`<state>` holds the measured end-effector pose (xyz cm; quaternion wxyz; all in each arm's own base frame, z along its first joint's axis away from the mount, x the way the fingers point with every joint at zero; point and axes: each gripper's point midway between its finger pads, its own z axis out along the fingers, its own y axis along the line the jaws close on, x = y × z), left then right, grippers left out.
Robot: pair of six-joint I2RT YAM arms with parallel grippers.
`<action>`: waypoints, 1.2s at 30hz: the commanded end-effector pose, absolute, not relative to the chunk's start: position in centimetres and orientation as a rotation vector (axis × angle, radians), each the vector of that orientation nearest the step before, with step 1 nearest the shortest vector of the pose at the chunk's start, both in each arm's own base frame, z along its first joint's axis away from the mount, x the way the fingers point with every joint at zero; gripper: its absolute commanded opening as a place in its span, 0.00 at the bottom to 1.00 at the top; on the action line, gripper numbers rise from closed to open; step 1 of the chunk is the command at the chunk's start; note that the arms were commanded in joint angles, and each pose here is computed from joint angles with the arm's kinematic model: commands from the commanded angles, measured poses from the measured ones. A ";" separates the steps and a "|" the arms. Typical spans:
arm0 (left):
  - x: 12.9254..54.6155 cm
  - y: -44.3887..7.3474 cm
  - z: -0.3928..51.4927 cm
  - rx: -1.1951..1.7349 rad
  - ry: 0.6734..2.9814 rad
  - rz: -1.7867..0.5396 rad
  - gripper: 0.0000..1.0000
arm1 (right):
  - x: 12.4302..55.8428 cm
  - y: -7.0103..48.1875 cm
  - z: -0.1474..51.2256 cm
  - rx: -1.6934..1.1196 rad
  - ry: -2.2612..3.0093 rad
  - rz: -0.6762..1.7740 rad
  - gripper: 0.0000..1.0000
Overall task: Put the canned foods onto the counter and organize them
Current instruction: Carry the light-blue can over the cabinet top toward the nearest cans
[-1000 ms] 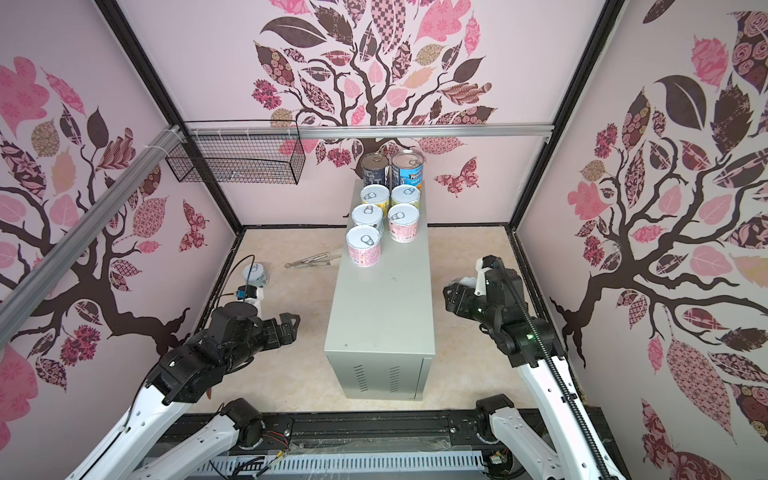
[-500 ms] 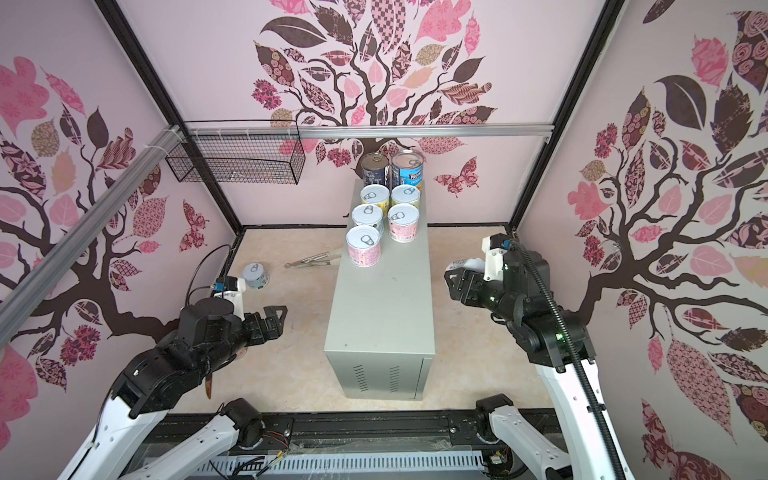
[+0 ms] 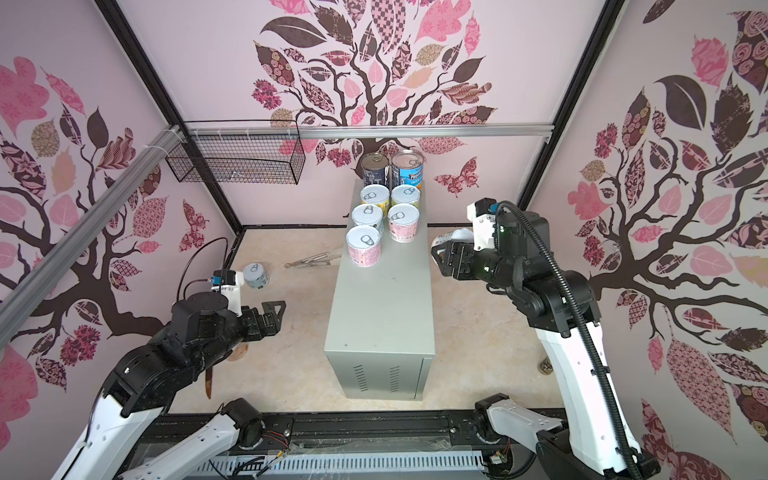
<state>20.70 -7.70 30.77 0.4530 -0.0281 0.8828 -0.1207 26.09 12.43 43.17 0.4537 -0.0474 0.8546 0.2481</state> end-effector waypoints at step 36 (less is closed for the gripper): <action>23.7 -9.1 27.5 -0.010 2.191 -0.234 0.98 | 31.5 22.1 40.9 -0.358 2.196 0.434 0.60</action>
